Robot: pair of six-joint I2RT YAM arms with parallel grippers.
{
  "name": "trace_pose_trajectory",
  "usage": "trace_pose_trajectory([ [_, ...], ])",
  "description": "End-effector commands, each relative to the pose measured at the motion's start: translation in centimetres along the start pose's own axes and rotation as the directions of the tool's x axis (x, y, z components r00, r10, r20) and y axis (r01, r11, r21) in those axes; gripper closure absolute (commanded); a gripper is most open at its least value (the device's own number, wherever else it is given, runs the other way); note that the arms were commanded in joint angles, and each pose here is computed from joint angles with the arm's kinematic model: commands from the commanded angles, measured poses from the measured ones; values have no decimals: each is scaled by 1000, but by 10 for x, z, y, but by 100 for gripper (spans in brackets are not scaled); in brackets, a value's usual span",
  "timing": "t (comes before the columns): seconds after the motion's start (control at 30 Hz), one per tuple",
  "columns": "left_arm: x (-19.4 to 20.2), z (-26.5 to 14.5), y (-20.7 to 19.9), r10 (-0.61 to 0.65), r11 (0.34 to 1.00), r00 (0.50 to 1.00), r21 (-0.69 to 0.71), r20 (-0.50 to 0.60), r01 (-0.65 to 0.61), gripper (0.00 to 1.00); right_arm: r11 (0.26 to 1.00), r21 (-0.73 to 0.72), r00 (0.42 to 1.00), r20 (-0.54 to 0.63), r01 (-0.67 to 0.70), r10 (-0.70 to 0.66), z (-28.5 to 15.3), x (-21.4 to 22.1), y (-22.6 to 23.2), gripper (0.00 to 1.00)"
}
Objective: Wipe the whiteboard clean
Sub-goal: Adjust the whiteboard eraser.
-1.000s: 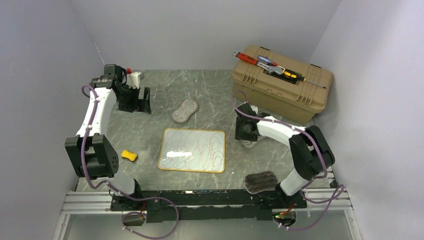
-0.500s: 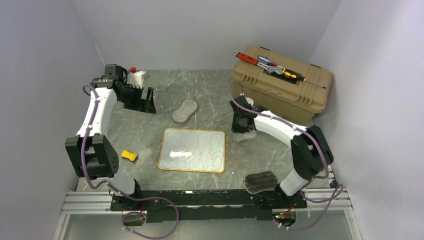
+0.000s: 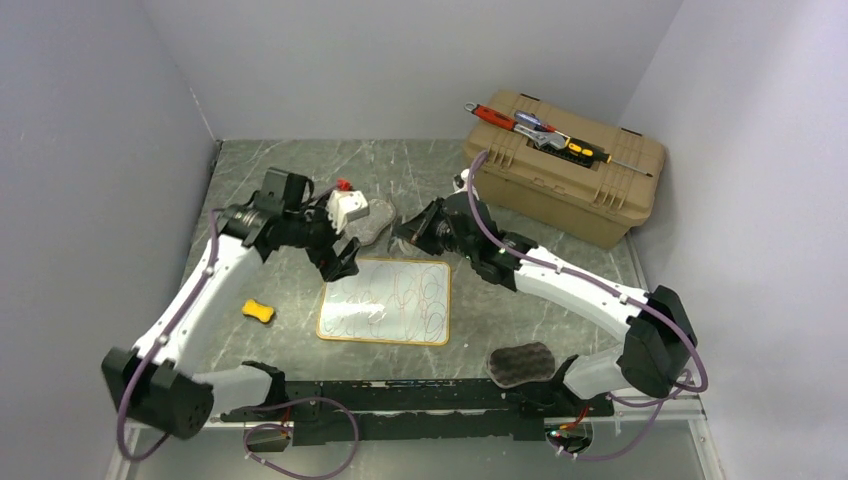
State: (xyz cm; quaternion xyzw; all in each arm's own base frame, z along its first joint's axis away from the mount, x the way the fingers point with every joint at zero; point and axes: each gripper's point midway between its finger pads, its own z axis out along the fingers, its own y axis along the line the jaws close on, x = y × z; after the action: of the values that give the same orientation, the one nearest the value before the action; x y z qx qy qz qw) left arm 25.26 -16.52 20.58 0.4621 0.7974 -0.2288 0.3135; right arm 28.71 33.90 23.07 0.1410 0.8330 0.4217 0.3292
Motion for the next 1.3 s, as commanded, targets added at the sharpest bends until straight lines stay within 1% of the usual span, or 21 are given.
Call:
trace_pose_trajectory([
  [0.0, -21, -18, -9, 219, 975, 967, -78, 129, -210, 0, 951, -232, 976, 33, -202, 215, -6, -9, 51, 100],
  [0.07, -21, -22, -11, 257, 963, 954, -119, 153, -240, 1, 930, -281, 969, 0, -237, 246, -6, -1, 62, 100],
  [0.17, -24, -32, -23, 340, 936, 916, -166, 213, -309, 1, 899, -332, 957, -45, -285, 286, -7, 7, 77, 100],
  [0.2, -23, -33, -24, 359, 928, 908, -181, 216, -324, 1, 886, -351, 952, -64, -303, 300, -8, 10, 81, 100],
  [0.33, -21, -33, -18, 374, 915, 907, -239, 195, -326, 0, 845, -399, 934, -121, -357, 337, -9, 25, 93, 100],
  [0.5, -34, -37, -10, 379, 903, 895, -304, 233, -303, 1, 822, -419, 923, -166, -385, 348, -11, 41, 101, 100],
  [0.57, -34, -37, -5, 393, 892, 892, -330, 224, -309, 1, 811, -431, 918, -176, -395, 354, -12, 43, 104, 100],
  [0.6, -33, -36, -4, 396, 890, 892, -332, 217, -314, 4, 807, -438, 918, -193, -397, 346, -14, 46, 105, 100],
  [0.63, -32, -34, -2, 396, 889, 895, -330, 206, -317, 9, 802, -444, 917, -203, -400, 345, -15, 48, 107, 100],
  [0.7, -30, -32, 1, 389, 890, 902, -331, 188, -314, 23, 794, -453, 914, -213, -405, 345, -17, 49, 107, 100],
  [0.8, -33, -32, 6, 381, 889, 906, -343, 186, -303, 55, 789, -452, 909, -241, -415, 340, -17, 55, 105, 100],
  [0.83, -35, -33, 7, 380, 888, 906, -348, 188, -300, 73, 791, -449, 909, -246, -415, 338, -17, 57, 104, 100],
  [0.87, -37, -33, 8, 383, 886, 904, -353, 189, -301, 85, 796, -439, 908, -245, -416, 339, -16, 58, 100, 100],
  [0.9, -38, -34, 9, 388, 882, 903, -359, 186, -306, 93, 805, -423, 908, -239, -416, 344, -14, 59, 94, 96],
  [0.93, -38, -33, 10, 394, 877, 902, -366, 178, -311, 97, 813, -409, 908, -230, -416, 349, -14, 59, 90, 89],
  [1.0, -36, -32, 12, 403, 871, 901, -369, 162, -324, 98, 823, -390, 910, -212, -412, 355, -14, 58, 85, 73],
  [1.03, -34, -31, 12, 407, 871, 901, -364, 153, -331, 98, 829, -383, 913, -206, -407, 353, -14, 57, 83, 68],
  [1.17, -32, -26, 10, 425, 864, 895, -353, 131, -359, 98, 848, -360, 921, -185, -388, 343, -11, 55, 81, 62],
  [1.27, -29, -21, 7, 466, 842, 879, -354, 102, -406, 98, 843, -359, 916, -197, -400, 351, -8, 54, 81, 62],
])
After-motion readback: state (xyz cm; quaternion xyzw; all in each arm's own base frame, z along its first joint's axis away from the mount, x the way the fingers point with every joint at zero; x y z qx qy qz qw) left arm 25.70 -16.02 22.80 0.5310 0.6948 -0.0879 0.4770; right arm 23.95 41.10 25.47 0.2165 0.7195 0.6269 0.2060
